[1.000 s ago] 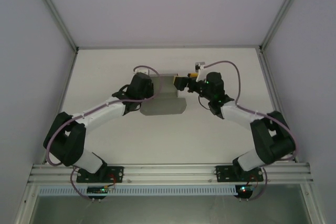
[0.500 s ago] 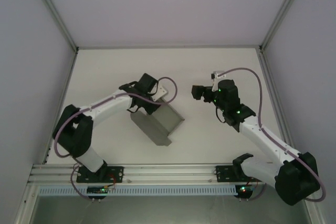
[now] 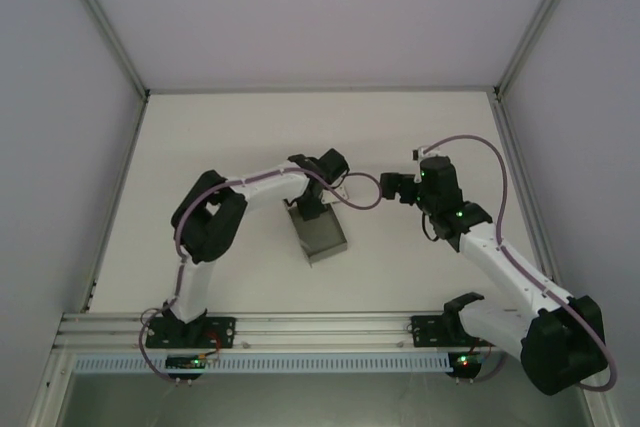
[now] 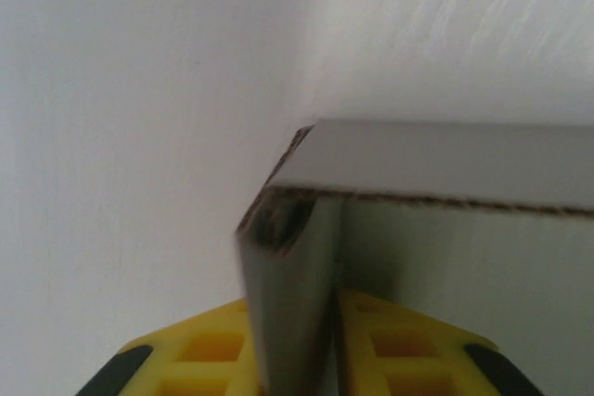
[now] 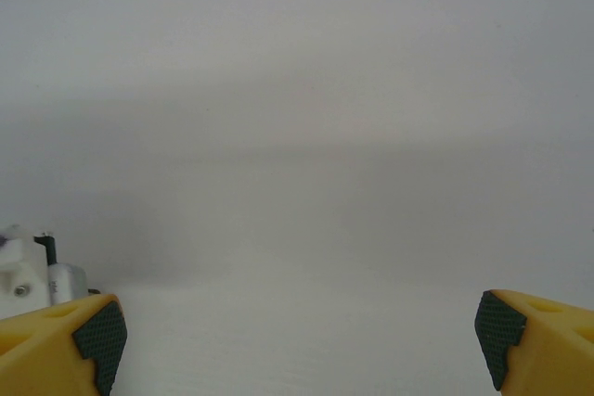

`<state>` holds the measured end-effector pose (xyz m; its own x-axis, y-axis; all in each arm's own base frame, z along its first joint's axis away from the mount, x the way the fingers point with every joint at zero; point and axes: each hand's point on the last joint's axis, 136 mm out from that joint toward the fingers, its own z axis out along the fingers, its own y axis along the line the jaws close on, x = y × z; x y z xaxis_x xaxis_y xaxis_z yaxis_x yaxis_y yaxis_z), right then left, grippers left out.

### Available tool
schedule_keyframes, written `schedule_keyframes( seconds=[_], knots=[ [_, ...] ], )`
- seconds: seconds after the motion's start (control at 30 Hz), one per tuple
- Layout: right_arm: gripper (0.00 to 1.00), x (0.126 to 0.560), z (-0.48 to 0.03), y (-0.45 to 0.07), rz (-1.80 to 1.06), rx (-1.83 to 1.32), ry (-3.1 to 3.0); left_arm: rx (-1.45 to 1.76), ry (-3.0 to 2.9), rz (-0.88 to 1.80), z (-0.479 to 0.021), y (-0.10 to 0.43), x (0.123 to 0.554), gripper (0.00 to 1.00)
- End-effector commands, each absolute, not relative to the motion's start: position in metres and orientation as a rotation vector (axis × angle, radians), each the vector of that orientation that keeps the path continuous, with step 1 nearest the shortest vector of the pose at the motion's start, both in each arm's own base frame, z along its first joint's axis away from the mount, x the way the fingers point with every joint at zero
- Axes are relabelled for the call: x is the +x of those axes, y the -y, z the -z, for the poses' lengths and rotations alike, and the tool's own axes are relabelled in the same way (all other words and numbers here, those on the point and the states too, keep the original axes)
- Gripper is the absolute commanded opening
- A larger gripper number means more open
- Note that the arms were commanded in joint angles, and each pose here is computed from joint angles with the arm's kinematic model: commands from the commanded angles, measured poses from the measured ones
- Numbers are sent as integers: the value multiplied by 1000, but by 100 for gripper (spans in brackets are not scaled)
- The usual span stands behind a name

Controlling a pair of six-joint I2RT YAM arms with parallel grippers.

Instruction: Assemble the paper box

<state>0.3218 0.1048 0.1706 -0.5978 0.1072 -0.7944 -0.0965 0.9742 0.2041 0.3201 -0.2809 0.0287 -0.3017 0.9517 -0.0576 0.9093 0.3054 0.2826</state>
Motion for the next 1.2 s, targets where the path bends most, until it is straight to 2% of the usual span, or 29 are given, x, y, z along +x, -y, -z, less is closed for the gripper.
schedule_keyframes(
  seconds=[0.0,0.2,0.33,0.37,0.43,0.6,0.77,0.87,0.97,1.07,1.17],
  knots=[
    [99,317,-164,-97,-255,11,-2215,1779,-2339,-386,-28,271,327,25],
    [99,316,-162,-99,-266,-19,-2225,1779,-2285,-325,-48,286,334,47],
    [99,314,-160,-103,-285,-56,-2232,1757,-2246,-260,-65,295,335,68],
    [99,313,-160,-103,-285,-66,-2235,1752,-2235,-241,-70,297,334,75],
    [99,312,-160,-103,-284,-79,-2237,1723,-2211,-209,-83,299,333,100],
    [99,310,-168,-98,-292,-73,-2217,1558,-2140,-87,-130,305,339,100],
    [99,309,-179,-99,-326,-102,-2184,1237,-2077,-30,-198,295,362,100],
    [99,317,-186,-106,-302,-202,-2144,1004,-2048,-10,-243,279,372,100],
    [99,324,-185,-136,-355,-402,-2097,691,-2074,-23,-278,238,381,100],
    [99,324,-181,-187,-464,-737,-2046,410,-2144,-13,-272,178,383,99],
    [99,318,-153,-234,-492,-1147,-2027,139,-2261,28,-231,121,376,100]
  ],
)
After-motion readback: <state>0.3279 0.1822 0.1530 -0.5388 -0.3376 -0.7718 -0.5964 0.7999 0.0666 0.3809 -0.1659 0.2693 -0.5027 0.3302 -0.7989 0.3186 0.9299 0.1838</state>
